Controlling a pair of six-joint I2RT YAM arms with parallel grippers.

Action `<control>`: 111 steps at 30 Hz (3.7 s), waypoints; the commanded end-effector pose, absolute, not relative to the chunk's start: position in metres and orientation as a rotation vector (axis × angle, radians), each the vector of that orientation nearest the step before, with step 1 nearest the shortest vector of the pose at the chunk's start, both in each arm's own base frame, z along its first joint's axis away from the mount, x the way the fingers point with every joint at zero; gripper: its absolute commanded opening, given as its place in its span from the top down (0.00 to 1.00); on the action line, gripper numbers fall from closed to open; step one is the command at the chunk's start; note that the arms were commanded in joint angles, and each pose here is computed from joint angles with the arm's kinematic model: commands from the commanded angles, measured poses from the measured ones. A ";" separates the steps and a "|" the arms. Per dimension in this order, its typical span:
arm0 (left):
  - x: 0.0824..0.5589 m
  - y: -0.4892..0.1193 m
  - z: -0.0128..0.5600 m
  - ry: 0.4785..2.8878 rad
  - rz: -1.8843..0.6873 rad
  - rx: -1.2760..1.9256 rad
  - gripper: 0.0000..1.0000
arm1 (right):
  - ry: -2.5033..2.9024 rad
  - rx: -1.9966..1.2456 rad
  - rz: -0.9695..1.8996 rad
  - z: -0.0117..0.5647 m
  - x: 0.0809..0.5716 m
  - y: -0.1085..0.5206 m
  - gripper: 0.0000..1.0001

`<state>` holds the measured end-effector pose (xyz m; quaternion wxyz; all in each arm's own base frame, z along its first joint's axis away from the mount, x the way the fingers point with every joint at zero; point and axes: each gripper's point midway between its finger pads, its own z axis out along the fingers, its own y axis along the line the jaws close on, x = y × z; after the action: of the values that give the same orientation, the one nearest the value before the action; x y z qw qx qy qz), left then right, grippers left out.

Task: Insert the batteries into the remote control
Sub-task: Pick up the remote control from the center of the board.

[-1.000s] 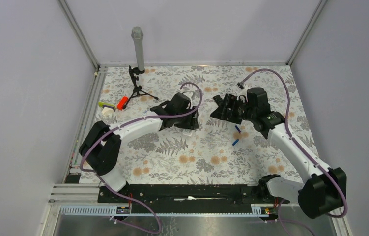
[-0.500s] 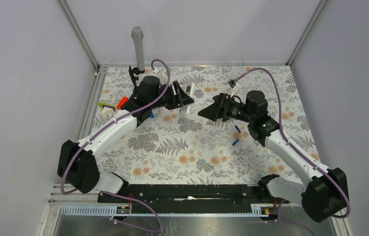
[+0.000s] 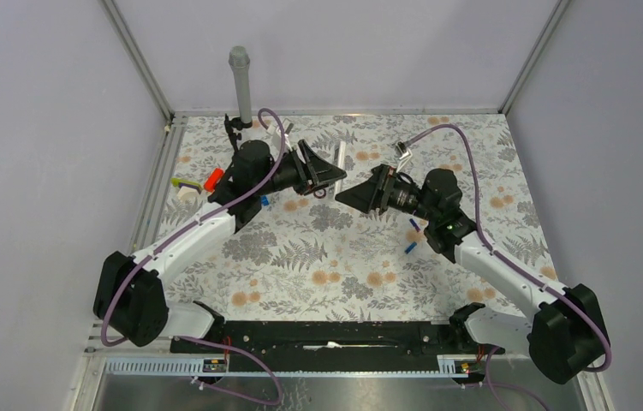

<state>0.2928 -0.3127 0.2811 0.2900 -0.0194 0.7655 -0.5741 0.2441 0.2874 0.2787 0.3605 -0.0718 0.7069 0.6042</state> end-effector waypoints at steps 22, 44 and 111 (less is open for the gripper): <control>0.256 -0.300 0.354 1.788 -1.787 -0.050 0.60 | 1.661 -0.190 1.813 0.338 0.239 0.325 0.54; 0.306 -0.262 0.271 2.259 -1.016 -0.119 0.22 | 2.005 -0.741 0.794 0.214 0.274 0.323 0.71; 0.320 -0.227 0.336 1.659 -1.282 -0.164 1.00 | 1.895 0.186 1.610 0.335 0.264 0.307 0.56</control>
<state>0.3191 -0.2345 0.3026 0.4500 -0.0597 0.7297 -0.5113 0.2579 0.3053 0.3205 0.3275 0.0410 0.7266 0.6026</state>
